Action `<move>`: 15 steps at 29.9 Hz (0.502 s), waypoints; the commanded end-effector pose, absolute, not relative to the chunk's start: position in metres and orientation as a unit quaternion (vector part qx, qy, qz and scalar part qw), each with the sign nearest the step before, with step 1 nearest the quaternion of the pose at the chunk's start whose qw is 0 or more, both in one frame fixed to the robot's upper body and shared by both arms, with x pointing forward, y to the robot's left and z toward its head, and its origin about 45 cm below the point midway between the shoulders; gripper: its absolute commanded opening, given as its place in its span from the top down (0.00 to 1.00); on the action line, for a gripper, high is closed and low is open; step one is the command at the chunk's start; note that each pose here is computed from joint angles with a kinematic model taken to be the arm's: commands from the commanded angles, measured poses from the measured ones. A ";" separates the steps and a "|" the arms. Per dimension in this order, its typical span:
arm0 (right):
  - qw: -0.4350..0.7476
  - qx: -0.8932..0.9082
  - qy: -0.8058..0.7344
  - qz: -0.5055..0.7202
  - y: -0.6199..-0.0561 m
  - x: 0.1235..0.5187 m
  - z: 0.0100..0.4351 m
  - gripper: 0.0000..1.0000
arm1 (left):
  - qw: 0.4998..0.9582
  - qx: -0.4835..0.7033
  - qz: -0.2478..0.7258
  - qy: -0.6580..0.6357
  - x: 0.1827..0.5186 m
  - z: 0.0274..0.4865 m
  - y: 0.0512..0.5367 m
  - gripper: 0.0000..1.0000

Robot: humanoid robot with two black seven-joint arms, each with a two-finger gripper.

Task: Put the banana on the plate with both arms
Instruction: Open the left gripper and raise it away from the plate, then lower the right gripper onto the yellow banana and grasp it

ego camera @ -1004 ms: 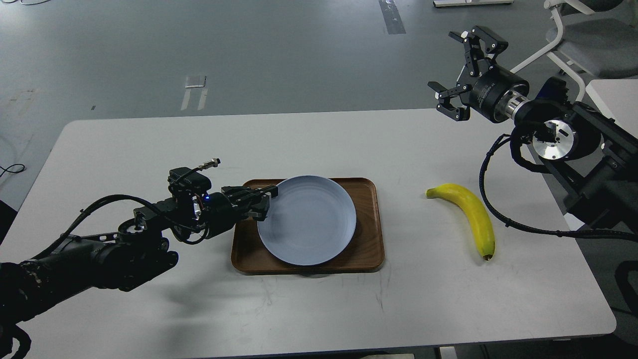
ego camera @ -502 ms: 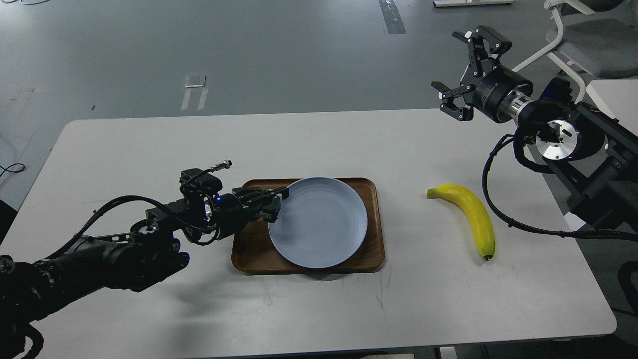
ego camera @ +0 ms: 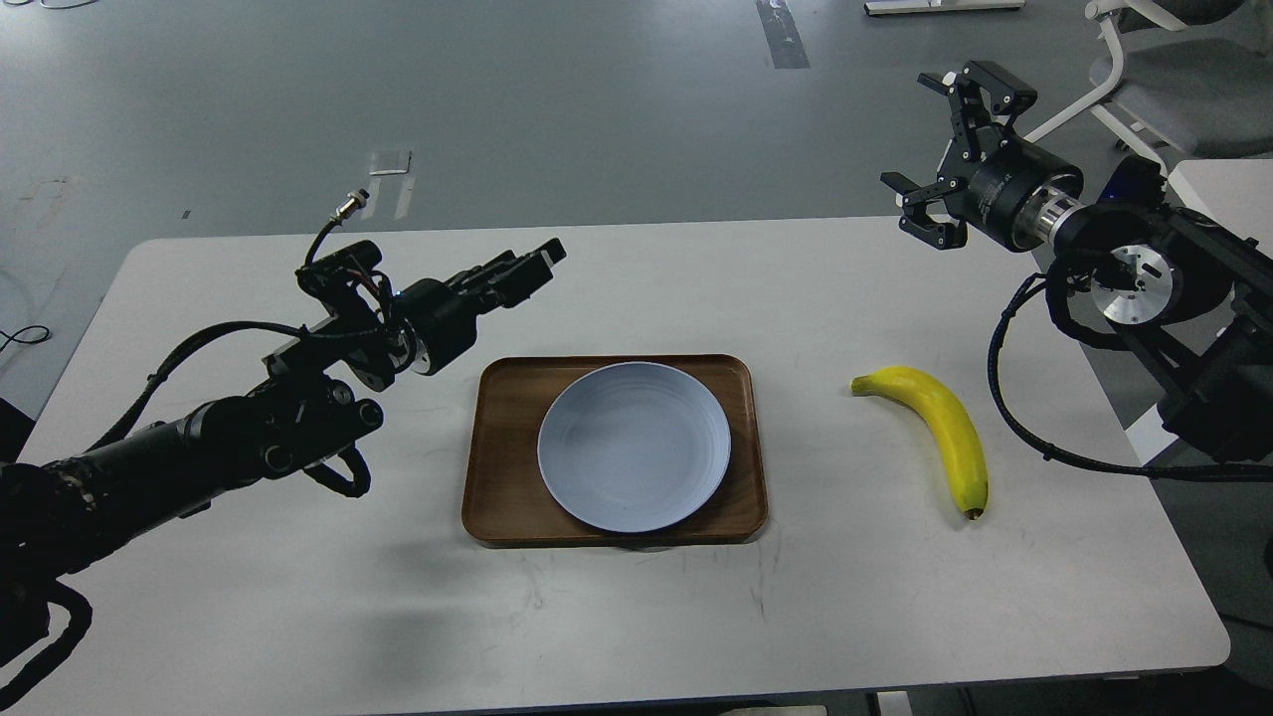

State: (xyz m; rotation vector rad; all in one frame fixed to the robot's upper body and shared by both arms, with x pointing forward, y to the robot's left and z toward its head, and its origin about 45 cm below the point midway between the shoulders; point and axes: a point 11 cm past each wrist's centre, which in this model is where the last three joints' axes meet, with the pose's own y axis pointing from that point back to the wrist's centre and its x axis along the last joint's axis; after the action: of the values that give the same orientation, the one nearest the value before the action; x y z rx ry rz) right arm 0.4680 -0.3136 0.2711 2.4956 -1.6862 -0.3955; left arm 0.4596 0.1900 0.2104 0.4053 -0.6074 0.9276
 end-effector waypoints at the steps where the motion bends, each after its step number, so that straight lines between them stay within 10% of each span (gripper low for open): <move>1: 0.144 0.830 -0.538 -0.023 -0.321 0.462 0.279 0.00 | 0.850 0.080 0.491 -0.175 0.488 0.270 0.181 0.02; 15: 0.453 0.761 -0.212 0.414 -0.358 0.377 0.190 0.00 | 0.837 -0.020 0.529 0.141 0.497 0.263 0.205 0.02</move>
State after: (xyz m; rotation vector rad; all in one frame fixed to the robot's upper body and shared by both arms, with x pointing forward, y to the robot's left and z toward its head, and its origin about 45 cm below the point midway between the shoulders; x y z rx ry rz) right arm 0.3914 -0.3484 0.2070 1.9308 -0.6035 0.9640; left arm 0.4993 0.2024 0.2682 -0.0319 0.2677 1.1261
